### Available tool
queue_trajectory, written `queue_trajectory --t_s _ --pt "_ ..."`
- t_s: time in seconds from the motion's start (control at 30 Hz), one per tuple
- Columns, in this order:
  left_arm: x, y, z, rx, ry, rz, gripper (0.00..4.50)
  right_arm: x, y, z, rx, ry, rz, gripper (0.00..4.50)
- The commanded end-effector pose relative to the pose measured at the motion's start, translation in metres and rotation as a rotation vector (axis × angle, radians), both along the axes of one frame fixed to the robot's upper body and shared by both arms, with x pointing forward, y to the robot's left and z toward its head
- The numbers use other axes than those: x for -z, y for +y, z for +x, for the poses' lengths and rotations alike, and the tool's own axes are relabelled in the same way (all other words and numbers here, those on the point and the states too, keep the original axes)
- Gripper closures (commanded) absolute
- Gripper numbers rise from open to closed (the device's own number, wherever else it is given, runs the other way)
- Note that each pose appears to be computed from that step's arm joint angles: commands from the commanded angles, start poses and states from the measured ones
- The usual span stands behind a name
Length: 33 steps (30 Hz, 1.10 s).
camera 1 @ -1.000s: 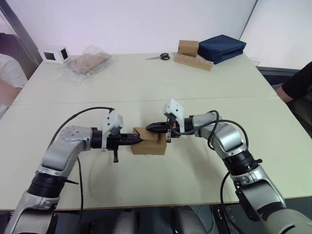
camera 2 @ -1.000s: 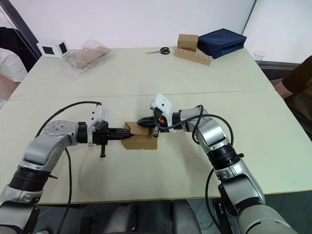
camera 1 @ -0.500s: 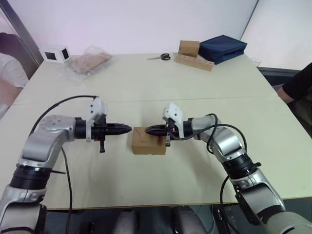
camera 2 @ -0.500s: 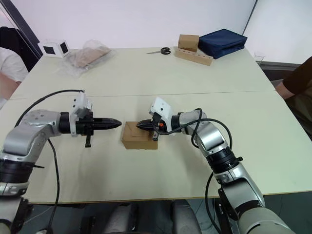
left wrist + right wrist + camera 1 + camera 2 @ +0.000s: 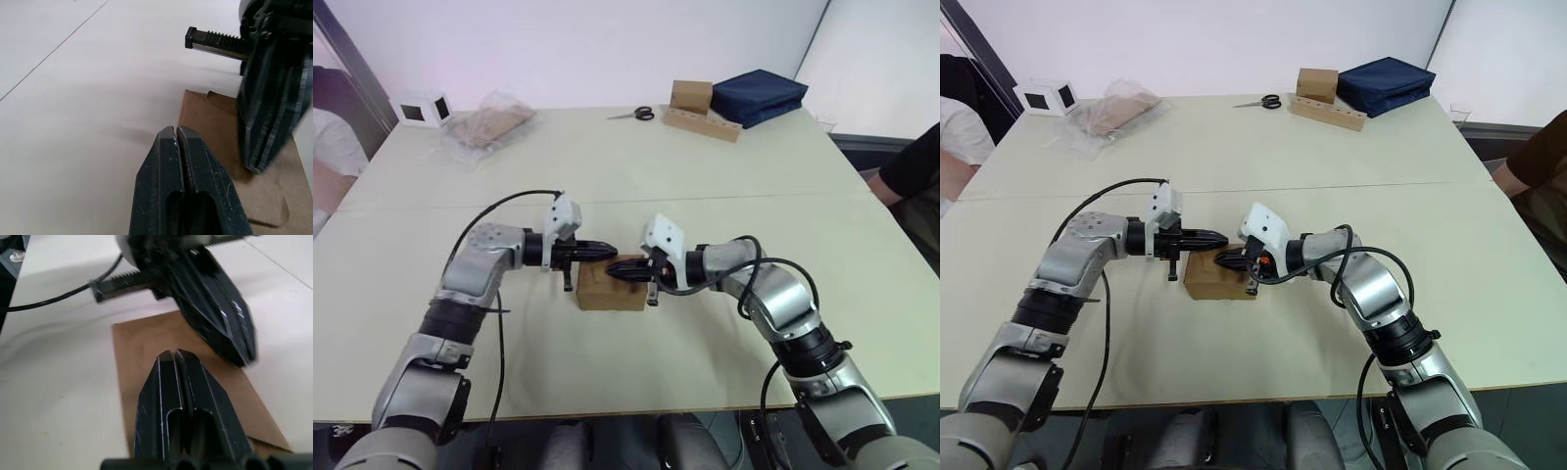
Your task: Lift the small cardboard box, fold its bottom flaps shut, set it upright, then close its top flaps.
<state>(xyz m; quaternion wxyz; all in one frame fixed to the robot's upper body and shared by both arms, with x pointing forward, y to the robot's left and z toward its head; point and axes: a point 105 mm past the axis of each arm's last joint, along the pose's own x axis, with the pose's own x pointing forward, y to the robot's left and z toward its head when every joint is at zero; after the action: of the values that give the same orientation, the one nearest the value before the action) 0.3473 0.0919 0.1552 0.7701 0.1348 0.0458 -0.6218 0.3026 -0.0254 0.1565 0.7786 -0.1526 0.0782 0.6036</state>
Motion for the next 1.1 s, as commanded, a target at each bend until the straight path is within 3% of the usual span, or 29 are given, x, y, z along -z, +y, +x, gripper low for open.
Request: queue_trajectory --t_s 0.03,0.4,1.1 --pt "0.000 0.000 0.003 0.010 -0.017 0.013 4.47 -0.015 0.002 -0.012 -0.023 -0.028 0.030 4.50" --pt "-0.005 -0.009 0.010 0.020 -0.034 0.003 4.47 -0.001 0.001 -0.018 -0.010 -0.003 -0.025 4.50" --pt "-0.008 -0.013 0.004 0.065 -0.010 -0.012 4.47 0.009 0.001 0.008 0.088 -0.060 -0.090 4.50"
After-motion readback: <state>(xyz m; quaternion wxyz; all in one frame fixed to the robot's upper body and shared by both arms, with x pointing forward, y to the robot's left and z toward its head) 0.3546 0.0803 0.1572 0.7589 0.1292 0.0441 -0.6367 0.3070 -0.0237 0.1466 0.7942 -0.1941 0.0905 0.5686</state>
